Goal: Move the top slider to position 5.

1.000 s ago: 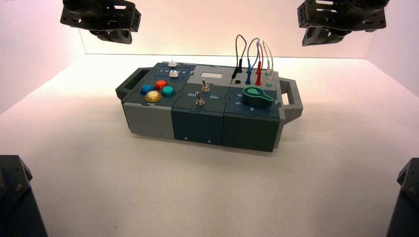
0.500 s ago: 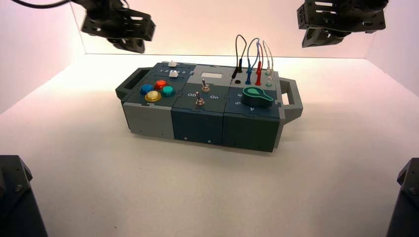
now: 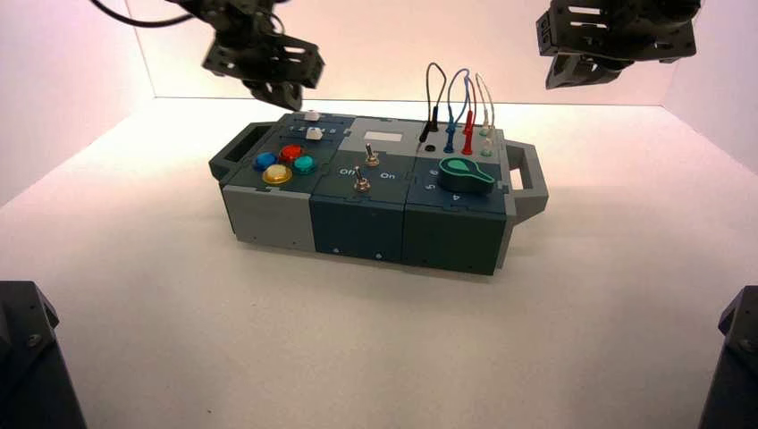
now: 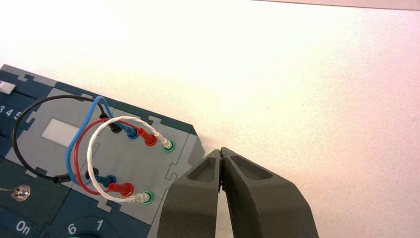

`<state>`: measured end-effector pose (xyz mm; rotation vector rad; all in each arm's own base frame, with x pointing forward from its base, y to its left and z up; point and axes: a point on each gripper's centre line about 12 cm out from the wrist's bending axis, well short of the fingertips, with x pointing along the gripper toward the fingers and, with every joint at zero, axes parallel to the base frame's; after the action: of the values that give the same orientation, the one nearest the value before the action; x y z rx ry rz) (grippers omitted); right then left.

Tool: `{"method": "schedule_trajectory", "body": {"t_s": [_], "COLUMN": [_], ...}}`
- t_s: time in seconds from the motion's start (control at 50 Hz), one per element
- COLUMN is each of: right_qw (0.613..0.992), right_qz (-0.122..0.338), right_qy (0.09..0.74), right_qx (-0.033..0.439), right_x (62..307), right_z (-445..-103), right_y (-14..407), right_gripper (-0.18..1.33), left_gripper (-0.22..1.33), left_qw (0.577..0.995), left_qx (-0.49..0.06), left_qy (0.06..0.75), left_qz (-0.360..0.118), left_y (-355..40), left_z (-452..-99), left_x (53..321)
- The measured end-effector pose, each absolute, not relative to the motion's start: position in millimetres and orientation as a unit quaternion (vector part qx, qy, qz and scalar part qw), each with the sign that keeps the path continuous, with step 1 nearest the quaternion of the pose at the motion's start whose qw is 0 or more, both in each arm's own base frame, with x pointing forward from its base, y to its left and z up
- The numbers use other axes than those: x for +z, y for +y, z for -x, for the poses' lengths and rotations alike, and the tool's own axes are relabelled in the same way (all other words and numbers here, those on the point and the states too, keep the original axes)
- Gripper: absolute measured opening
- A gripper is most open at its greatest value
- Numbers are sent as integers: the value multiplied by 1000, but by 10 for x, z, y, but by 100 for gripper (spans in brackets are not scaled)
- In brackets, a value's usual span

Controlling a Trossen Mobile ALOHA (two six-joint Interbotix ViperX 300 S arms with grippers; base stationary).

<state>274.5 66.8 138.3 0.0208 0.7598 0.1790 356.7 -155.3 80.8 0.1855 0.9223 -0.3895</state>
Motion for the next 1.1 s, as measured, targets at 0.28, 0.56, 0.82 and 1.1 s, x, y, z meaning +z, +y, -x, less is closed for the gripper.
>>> {"method": "schedule_trajectory", "body": {"t_s": [0.28,0.56,0.82,1.1], "right_qw": [924,923,921,920], "right_qz": [-10,-10,-9,-7], "right_qy": [371,374,379,381], "right_qx": [87,87,87,88], "right_x": [1382,1365,1347,1342], "right_z": [-2744,-2749,-2758,-2762], "right_y": [668,669,672,674], "right_gripper": [-14,-14,-14,-14], "left_gripper": [-16,-16,-16,-16], "left_qw": [870,864,864,864], "left_qx": [-190,-226,-230,-228], "left_qy": [446,436,435,436], "left_qz": [-91,-108,-108,-107], "left_y": [-1595,-1911,-1957,-1940], "left_z": [-3596,-3508,-3538,-3544], "left_x": [779,813,826,824]}}
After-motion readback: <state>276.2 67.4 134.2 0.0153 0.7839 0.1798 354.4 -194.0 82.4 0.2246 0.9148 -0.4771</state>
